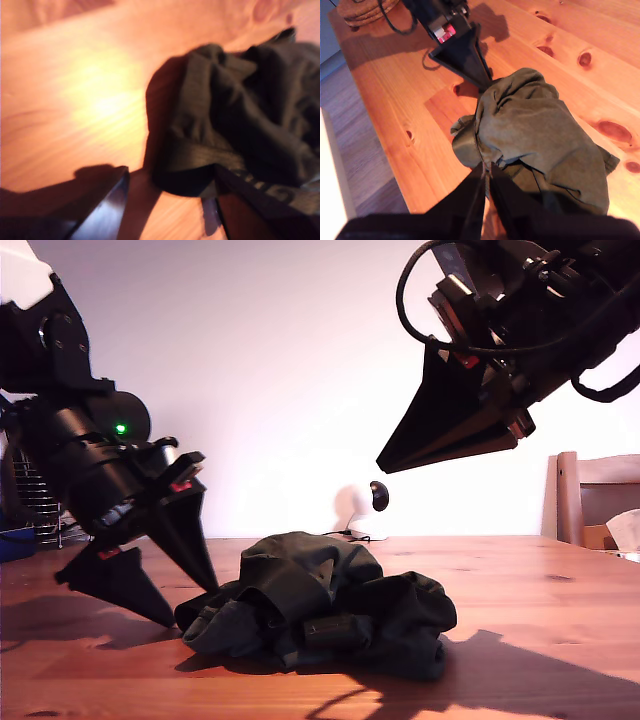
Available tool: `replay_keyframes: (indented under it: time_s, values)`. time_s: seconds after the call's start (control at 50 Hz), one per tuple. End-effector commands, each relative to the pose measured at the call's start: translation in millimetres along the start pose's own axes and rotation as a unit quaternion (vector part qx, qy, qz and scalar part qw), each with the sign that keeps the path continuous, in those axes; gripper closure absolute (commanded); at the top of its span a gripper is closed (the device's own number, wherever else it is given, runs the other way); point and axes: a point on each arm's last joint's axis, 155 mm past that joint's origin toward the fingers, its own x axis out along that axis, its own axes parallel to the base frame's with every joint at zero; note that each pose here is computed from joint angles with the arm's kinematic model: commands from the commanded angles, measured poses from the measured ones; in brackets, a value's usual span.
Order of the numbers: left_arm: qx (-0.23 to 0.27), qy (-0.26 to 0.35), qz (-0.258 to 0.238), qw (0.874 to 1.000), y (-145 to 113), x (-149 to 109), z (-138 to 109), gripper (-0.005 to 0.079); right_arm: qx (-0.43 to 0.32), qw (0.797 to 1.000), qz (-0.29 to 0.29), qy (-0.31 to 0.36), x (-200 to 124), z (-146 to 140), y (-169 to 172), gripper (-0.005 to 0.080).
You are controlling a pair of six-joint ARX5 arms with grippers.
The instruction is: Fold the underwear in front of you. After folding it, place it to the left side.
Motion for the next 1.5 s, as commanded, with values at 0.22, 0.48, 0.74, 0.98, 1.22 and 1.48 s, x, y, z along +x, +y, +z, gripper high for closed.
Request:
replay_keyframes:
  time_s: [0.22, 0.48, 0.74, 0.98, 1.22, 1.48]
  values:
    - [0.005, 0.025, -0.002, 1.000, -1.4, 23.2, -10.4, 0.0268, -0.008, 1.000, 0.002, -0.004, 1.1, 4.5, 1.5, 0.0765]
    - [-0.001, 0.055, -0.006, 0.998, -0.7, 31.4, -25.3, 0.0501, -0.008, 1.000, 0.002, -0.004, 1.1, 4.4, 1.5, 0.0765]
    - [0.029, 0.030, -0.044, 0.998, -14.6, 30.7, -11.7, 0.0763, -0.007, 1.000, 0.004, 0.001, 1.7, 2.3, 3.4, 0.0764]
    - [0.041, 0.014, -0.124, 0.991, -58.5, 7.3, 12.4, 0.0763, -0.006, 1.000, 0.004, 0.003, 1.7, 1.1, 3.4, 0.0762]
    - [0.064, -0.011, -0.133, 0.989, -84.2, -23.9, 37.7, 0.0763, -0.012, 1.000, 0.003, 0.009, 1.7, -1.9, 3.0, 0.0744]
    - [0.073, -0.005, -0.209, 0.975, -126.5, -39.2, 40.9, 0.0763, -0.017, 1.000, -0.017, 0.018, 4.3, -5.4, 0.6, 0.0585]
